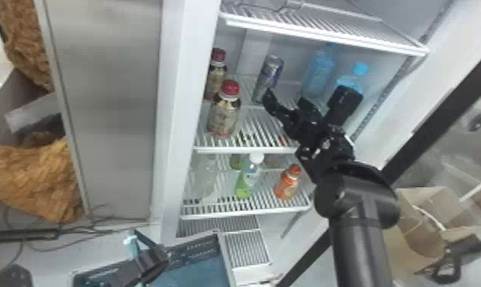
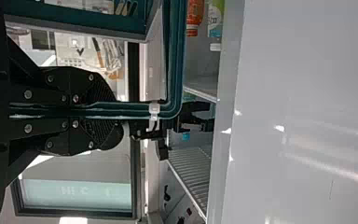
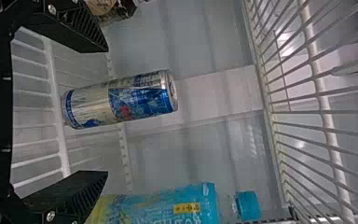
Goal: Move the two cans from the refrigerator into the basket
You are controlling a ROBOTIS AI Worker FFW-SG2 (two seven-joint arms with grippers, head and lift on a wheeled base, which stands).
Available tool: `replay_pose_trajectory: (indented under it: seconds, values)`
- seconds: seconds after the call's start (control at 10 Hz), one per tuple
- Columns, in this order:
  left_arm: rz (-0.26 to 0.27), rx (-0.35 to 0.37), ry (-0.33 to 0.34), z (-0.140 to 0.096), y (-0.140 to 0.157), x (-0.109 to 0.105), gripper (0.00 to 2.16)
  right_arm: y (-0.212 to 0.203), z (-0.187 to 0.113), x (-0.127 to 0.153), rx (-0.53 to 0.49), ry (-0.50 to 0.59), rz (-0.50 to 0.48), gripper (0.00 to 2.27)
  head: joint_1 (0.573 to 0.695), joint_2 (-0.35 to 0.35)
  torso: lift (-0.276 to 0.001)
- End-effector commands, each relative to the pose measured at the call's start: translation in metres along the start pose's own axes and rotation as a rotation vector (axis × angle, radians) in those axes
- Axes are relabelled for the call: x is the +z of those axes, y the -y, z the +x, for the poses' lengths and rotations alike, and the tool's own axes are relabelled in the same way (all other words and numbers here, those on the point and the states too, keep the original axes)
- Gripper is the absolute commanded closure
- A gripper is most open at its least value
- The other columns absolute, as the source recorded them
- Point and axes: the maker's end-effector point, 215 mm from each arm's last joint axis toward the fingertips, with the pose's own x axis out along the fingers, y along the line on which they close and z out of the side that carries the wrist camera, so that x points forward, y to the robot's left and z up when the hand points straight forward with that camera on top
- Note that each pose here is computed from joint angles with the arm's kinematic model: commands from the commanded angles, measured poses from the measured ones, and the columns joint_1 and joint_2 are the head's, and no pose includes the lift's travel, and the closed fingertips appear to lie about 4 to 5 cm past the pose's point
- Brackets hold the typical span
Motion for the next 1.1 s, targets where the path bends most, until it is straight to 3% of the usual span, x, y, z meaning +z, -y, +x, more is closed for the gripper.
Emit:
replay_pose_trajectory:
  seconds: [0.0,0.5,1.0]
  values:
    - [0.001,-0.001,0.000,0.001,0.000,0.001,1.19,-0.005,0.012,0.004,0.008,-0.003,-0.011,0.11,0.695,-0.350,-0.031]
    - [0.004,0.002,-0.003,0.001,0.000,0.002,1.19,-0.018,0.048,0.002,0.027,-0.047,-0.028,0.11,0.695,-0.333,-0.031]
    - [0.005,0.005,0.001,0.001,-0.001,0.004,1.19,-0.007,0.066,-0.006,-0.002,-0.080,-0.038,0.11,0.695,-0.320,-0.031]
